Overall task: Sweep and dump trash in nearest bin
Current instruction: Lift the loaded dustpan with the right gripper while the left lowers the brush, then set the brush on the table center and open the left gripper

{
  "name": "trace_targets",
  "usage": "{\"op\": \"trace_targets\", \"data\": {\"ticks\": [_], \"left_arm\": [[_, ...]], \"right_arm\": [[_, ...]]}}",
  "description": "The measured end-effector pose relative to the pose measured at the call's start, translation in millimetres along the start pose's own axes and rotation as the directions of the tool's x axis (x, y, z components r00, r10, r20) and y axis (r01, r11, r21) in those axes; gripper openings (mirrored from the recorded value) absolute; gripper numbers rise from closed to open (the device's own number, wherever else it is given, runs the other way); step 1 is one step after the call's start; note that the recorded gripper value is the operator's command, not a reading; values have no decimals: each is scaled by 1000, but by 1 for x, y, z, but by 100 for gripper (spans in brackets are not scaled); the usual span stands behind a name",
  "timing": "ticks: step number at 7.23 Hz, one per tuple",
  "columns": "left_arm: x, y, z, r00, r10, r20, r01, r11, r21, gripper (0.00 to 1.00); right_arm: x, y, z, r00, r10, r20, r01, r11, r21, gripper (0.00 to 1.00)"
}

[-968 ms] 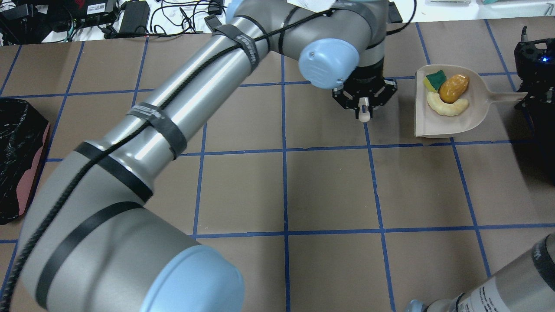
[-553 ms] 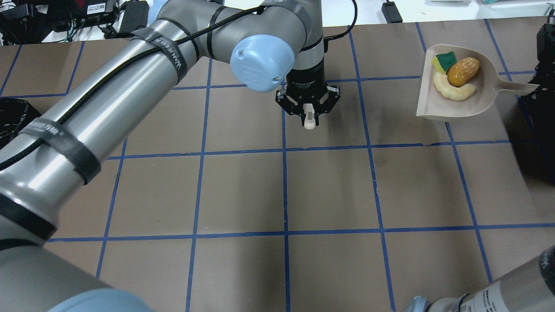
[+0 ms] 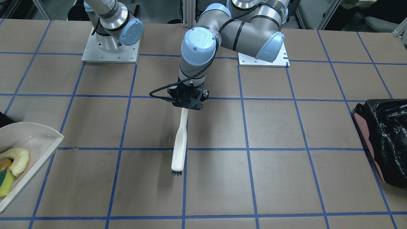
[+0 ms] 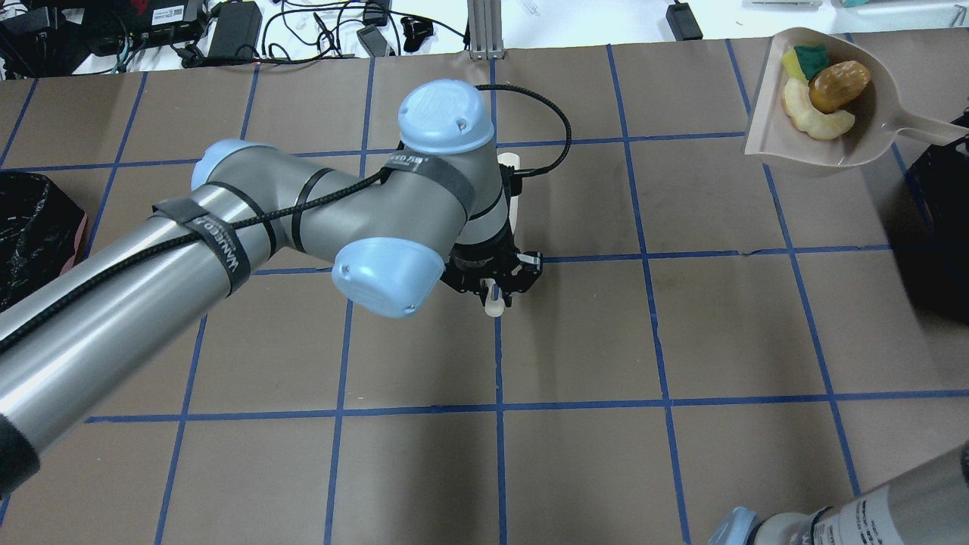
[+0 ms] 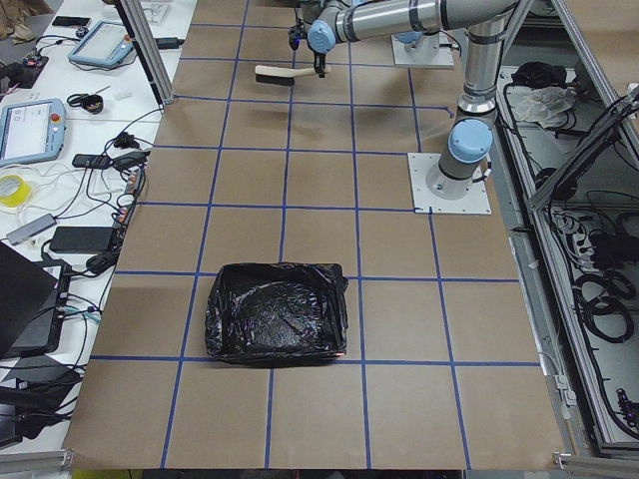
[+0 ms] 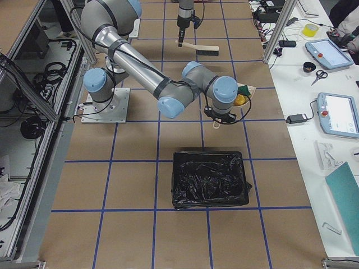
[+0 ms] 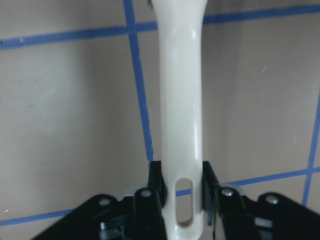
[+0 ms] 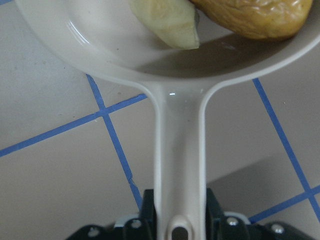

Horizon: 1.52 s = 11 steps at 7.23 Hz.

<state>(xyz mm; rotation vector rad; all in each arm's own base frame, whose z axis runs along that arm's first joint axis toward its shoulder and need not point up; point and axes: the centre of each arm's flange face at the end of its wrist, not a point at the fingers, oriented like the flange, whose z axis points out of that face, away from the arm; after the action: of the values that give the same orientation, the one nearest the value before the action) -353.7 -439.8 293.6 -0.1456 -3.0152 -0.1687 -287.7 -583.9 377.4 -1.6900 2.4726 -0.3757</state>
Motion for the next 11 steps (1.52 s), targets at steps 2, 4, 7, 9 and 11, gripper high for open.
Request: {"op": "trace_targets", "data": {"ticks": [2,4,7,9,11], "left_arm": [[-13,38,18,1000,1,10,-1,1000,-24,0],[-24,66,32,1000,2,23,-1,999,-51,0],[-24,80,44,1000,-15,26,17,997,-77,0],[-18,89,55,999,-8,36,11,995,-100,0],[-15,91,60,999,-3,39,7,994,-112,1]], "right_arm": [[5,23,-34,998,-59,13,60,996,-69,0],[9,69,-60,991,-109,71,118,985,-126,0],[28,156,-87,972,-200,126,222,956,-192,0],[31,202,-102,961,-236,146,265,937,-229,0],[26,234,-118,957,-241,164,279,919,-279,0]]}}
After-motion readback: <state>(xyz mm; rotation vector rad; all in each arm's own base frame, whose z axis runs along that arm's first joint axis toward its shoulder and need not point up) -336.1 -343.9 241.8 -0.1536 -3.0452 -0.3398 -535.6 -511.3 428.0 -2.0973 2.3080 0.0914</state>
